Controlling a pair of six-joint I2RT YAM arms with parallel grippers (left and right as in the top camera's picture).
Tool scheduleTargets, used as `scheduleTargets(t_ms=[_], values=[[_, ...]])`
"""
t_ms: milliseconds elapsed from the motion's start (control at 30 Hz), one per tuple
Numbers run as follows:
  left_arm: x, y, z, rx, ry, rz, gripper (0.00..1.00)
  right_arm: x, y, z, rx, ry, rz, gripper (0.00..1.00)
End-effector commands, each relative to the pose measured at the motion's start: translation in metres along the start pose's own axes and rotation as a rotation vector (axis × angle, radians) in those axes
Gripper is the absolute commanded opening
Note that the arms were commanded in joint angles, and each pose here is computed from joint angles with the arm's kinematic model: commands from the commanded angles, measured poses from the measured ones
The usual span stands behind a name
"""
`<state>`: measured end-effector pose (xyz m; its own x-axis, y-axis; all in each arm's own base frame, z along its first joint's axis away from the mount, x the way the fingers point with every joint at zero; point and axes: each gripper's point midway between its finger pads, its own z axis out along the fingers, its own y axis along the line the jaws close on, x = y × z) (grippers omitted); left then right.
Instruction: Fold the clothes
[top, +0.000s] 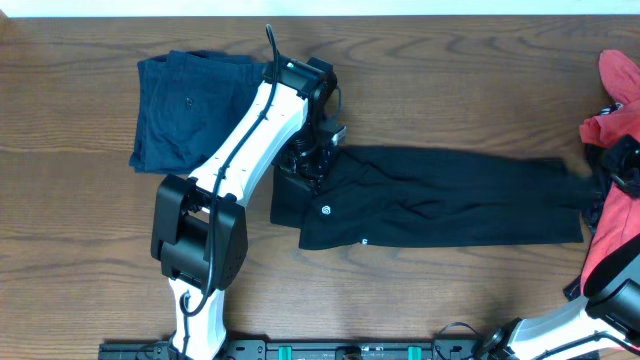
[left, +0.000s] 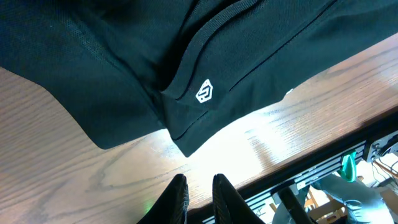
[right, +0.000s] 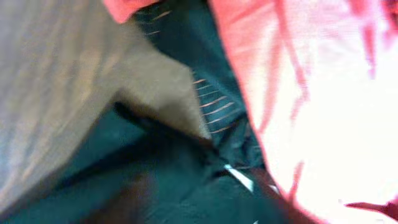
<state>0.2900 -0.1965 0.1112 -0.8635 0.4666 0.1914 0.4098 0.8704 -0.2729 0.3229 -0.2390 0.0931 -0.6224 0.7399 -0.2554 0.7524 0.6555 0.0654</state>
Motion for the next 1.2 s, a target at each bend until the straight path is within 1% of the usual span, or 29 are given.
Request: scheduleTargets(t_ms=[0, 33, 67, 100, 200, 233, 300, 333, 367, 400, 433, 500, 667, 767, 800, 867, 967, 1000, 1067, 1167], values=[[0.004, 0.001, 0.000, -0.005, 0.009, -0.013, 0.26, -0.005, -0.018, -0.001, 0.083, -0.021, 0.045, 0.88], [0.003, 0.001, 0.000, -0.006, 0.008, -0.013, 0.34, -0.005, -0.018, -0.001, 0.082, -0.021, 0.046, 0.91], [0.003, 0.001, 0.000, -0.005, 0.005, -0.012, 0.40, -0.005, -0.018, -0.001, 0.078, -0.020, 0.049, 0.91], [0.002, 0.001, 0.000, -0.005, 0.001, -0.011, 0.44, -0.004, -0.017, -0.001, 0.065, -0.016, 0.049, 0.91], [-0.002, 0.000, 0.000, -0.002, -0.015, -0.004, 0.57, -0.002, -0.008, 0.001, 0.012, -0.005, 0.050, 0.81], [-0.004, 0.000, 0.000, -0.002, -0.023, -0.002, 0.57, -0.002, -0.004, 0.001, -0.011, 0.000, 0.041, 0.79], [-0.010, 0.000, 0.001, -0.003, -0.042, 0.004, 0.59, 0.001, 0.006, 0.002, -0.072, 0.016, 0.013, 0.69], [-0.012, 0.001, 0.004, -0.003, -0.050, 0.006, 0.59, 0.003, 0.014, 0.001, -0.115, 0.028, -0.010, 0.66], [-0.013, 0.002, 0.006, -0.003, -0.054, 0.007, 0.59, 0.006, 0.020, 0.001, -0.154, 0.039, -0.031, 0.67], [-0.014, 0.003, 0.010, -0.003, -0.055, 0.006, 0.59, 0.010, 0.027, 0.000, -0.195, 0.055, -0.043, 0.70], [-0.015, 0.005, 0.017, -0.002, -0.052, -0.004, 0.62, 0.013, 0.032, -0.001, -0.224, 0.068, -0.051, 0.73], [-0.015, 0.008, 0.031, 0.002, -0.049, -0.035, 0.66, 0.019, 0.035, -0.001, -0.241, 0.090, -0.056, 0.76], [-0.028, 0.006, 0.068, 0.084, -0.102, -0.052, 0.67, 0.030, 0.032, -0.002, -0.232, 0.136, -0.049, 0.77], [-0.031, 0.008, 0.081, 0.096, -0.121, -0.081, 0.67, 0.031, 0.032, -0.002, -0.231, 0.138, -0.048, 0.78], [-0.031, 0.009, 0.084, 0.095, -0.124, -0.080, 0.65, 0.031, 0.032, -0.002, -0.231, 0.138, -0.048, 0.77], [-0.034, 0.013, 0.088, 0.081, -0.138, -0.076, 0.52, 0.031, 0.032, -0.002, -0.231, 0.140, -0.048, 0.77], [-0.037, 0.015, 0.091, 0.073, -0.153, -0.071, 0.14, 0.032, 0.032, -0.002, -0.230, 0.143, -0.047, 0.77], [-0.034, 0.015, 0.091, 0.073, -0.142, -0.076, 0.06, 0.032, 0.032, -0.002, -0.229, 0.143, -0.048, 0.77], [-0.027, 0.018, 0.089, 0.067, -0.114, -0.093, 0.06, 0.032, 0.031, -0.002, -0.225, 0.142, -0.048, 0.77], [-0.011, 0.033, 0.087, 0.016, -0.059, -0.132, 0.06, 0.031, 0.030, -0.001, -0.217, 0.139, -0.049, 0.76]])
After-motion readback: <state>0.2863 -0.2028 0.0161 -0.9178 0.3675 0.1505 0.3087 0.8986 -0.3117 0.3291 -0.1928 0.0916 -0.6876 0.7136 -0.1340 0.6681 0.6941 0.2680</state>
